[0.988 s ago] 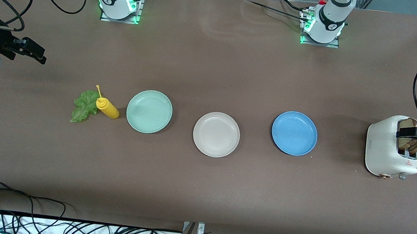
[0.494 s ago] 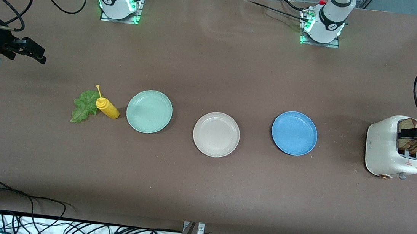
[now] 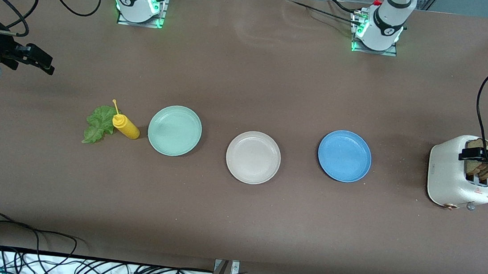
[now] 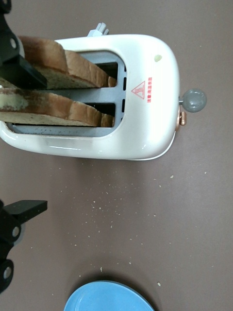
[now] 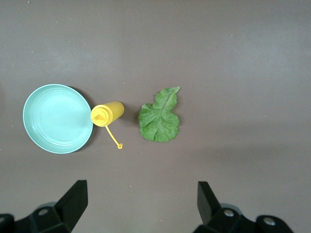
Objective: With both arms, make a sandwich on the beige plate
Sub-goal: 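Lower the left gripper and grasp one bread slice in the toaster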
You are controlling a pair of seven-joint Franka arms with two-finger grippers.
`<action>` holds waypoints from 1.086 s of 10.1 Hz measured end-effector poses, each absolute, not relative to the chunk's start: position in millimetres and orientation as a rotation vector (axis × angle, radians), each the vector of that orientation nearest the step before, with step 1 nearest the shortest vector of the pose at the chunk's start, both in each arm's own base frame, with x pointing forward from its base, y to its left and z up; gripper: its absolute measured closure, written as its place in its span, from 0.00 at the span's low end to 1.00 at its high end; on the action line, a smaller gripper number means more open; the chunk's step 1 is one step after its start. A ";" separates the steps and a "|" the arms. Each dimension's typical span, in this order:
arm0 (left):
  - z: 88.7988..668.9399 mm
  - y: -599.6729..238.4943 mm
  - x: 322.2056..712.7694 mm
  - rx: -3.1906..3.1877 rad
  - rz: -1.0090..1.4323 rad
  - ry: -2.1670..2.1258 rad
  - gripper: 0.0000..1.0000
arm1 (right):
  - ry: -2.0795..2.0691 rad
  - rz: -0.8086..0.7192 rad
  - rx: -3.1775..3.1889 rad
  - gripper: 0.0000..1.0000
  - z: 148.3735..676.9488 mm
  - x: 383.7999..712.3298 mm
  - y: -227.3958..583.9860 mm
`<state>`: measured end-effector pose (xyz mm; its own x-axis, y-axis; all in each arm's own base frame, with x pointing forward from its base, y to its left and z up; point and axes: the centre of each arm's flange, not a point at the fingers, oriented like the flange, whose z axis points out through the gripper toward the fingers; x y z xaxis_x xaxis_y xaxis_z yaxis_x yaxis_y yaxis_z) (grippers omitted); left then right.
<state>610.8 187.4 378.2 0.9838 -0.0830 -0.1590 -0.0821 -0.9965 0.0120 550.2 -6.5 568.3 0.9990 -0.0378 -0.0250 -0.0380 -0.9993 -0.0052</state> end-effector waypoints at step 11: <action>373.1 207.4 578.0 3.157 -0.094 -0.183 0.28 | 0.059 0.041 -3.135 0.00 568.3 550.0 -6.3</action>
<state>578.0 207.4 373.1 0.9915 -0.1149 -0.0603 -0.1163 -0.9930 -0.0187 550.0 -6.3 568.3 0.9989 -0.0377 -0.0262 -0.0379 -0.9993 -0.0051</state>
